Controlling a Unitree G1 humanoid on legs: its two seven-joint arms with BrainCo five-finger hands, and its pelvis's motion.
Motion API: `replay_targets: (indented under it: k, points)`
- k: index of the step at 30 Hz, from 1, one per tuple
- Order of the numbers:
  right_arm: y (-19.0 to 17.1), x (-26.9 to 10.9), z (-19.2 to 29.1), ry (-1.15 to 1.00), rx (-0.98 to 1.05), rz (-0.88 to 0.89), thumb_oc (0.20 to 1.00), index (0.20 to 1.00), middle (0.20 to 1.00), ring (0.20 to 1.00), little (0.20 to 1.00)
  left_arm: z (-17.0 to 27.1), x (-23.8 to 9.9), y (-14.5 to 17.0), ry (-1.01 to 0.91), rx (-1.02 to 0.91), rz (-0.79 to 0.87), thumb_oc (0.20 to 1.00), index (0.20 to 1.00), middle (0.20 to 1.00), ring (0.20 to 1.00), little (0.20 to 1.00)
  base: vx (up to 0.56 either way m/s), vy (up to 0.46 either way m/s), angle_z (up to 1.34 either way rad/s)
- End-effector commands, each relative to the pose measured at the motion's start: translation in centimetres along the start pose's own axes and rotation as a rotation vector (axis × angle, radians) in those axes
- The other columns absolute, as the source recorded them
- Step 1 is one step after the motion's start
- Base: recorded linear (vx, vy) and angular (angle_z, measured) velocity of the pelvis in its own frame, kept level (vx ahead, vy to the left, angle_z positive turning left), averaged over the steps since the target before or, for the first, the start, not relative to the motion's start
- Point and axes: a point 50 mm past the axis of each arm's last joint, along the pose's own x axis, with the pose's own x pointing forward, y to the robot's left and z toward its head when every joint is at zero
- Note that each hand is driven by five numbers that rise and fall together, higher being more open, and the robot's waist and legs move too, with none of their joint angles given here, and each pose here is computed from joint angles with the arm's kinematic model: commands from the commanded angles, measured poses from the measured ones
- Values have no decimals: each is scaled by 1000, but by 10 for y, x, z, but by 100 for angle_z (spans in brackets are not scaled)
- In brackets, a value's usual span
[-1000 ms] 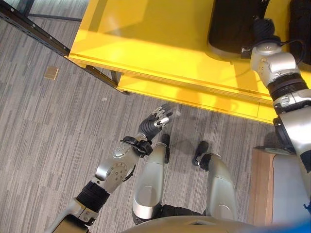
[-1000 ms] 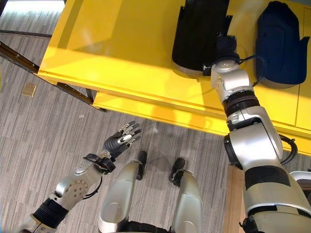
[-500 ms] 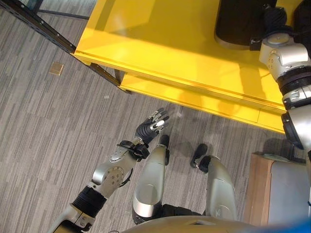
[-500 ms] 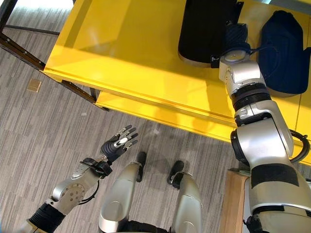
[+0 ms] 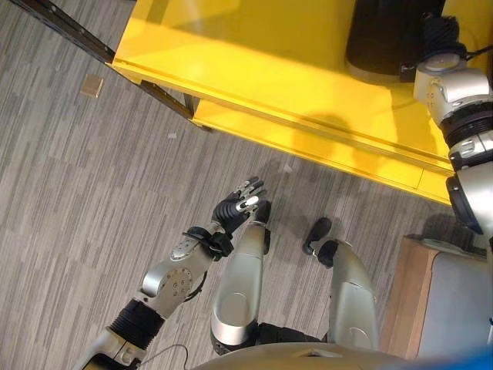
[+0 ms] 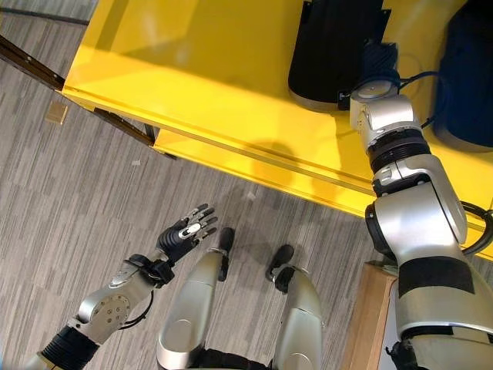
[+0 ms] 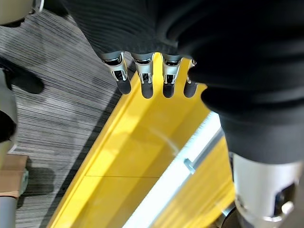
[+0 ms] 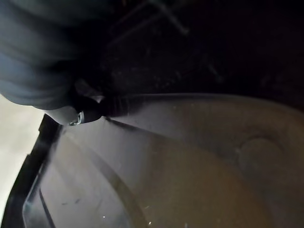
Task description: Move parts from the plastic box to the shelf.
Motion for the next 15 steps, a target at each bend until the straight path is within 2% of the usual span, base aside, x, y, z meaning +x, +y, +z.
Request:
replay_targets:
  k: [1,15]
  points:
    - [-19,-4,62,-215,62,-65,200,200,200,200,200,11,-8,-25,-66,-15,-154,1000,1000,1000,1000,1000,-8,-70,4]
    - [-24,1,43,-171,47,-83,200,200,200,200,200,9,-15,-18,-67,-18,-161,1000,1000,1000,1000,1000,1,-25,1]
